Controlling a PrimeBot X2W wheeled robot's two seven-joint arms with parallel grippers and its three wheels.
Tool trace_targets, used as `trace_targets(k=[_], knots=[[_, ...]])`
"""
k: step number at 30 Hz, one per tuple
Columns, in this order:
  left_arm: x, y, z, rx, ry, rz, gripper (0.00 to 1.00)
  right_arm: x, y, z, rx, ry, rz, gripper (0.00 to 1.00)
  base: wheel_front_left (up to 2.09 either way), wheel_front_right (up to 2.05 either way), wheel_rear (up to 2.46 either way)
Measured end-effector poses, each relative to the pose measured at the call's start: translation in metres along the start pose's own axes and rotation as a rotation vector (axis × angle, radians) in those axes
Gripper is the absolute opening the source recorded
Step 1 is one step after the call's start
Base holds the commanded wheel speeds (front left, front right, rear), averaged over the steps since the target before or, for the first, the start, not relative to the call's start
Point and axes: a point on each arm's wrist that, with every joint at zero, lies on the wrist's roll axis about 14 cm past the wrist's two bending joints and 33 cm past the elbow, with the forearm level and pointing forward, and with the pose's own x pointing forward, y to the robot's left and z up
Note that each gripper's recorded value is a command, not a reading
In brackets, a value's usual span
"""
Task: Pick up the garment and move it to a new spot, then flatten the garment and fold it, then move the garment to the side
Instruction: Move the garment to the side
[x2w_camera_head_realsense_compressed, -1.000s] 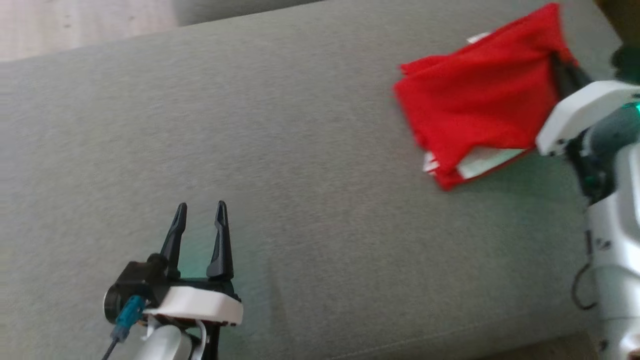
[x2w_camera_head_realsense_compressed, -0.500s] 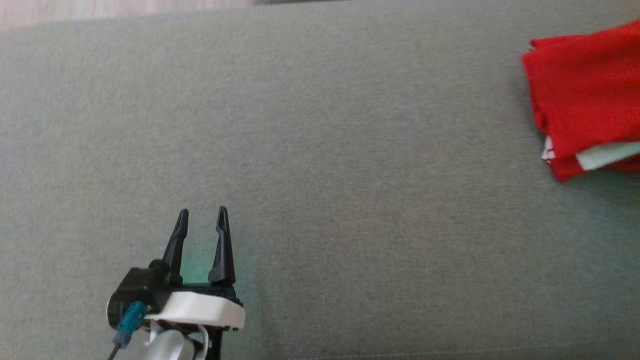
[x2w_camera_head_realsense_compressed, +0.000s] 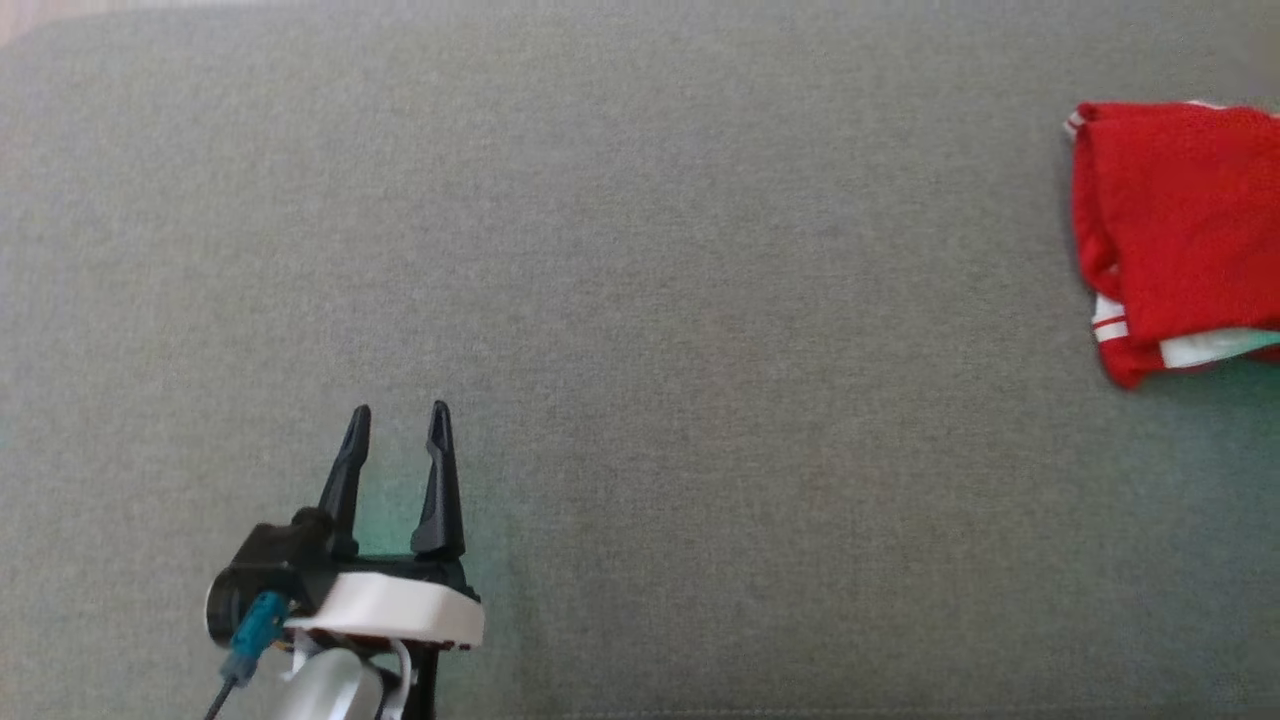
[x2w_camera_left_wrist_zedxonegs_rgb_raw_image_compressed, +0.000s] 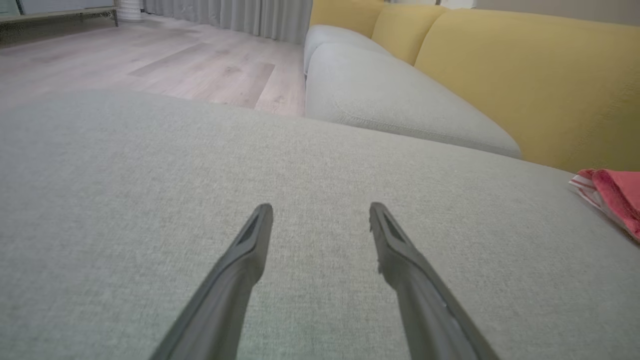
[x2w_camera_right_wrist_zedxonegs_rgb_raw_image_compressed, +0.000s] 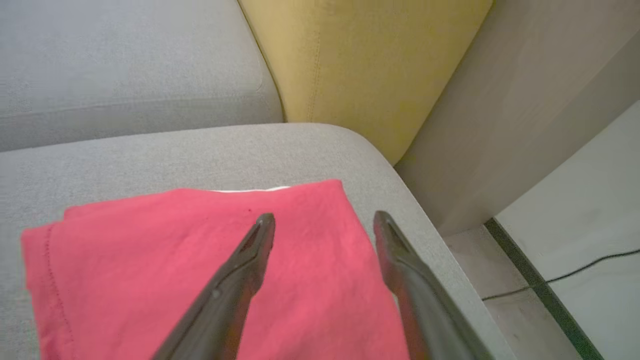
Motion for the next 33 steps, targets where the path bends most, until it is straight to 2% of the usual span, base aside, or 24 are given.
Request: trace_targets(k=[8,15,20,27,33], knots=[[-0.005,-0.012,0.02,0.016,-0.058,-0.037,1.0,-0.031,0.03,0.052,-0.03,-0.208,0.095,1.0,0.0,0.0,0.0],[-0.019,-0.018,0.04,0.012,-0.115,-0.047,1.0,-0.087,0.055,0.108,0.009,-0.457,0.198,1.0,0.0,0.0,0.0],[-0.046,-0.011,0.035,-0.011,-0.112,-0.01,1.0,-0.132,0.09,0.071,0.048,-0.507,0.301,1.0,0.0,0.0,0.0],[-0.063,0.006,0.031,-0.04,-0.114,0.049,1.0,-0.167,0.128,0.019,0.088,-0.499,0.393,1.0,0.0,0.0,0.0],[-0.076,0.011,0.016,-0.043,-0.073,0.071,1.0,-0.187,0.136,-0.018,0.115,-0.488,0.437,1.0,0.0,0.0,0.0]])
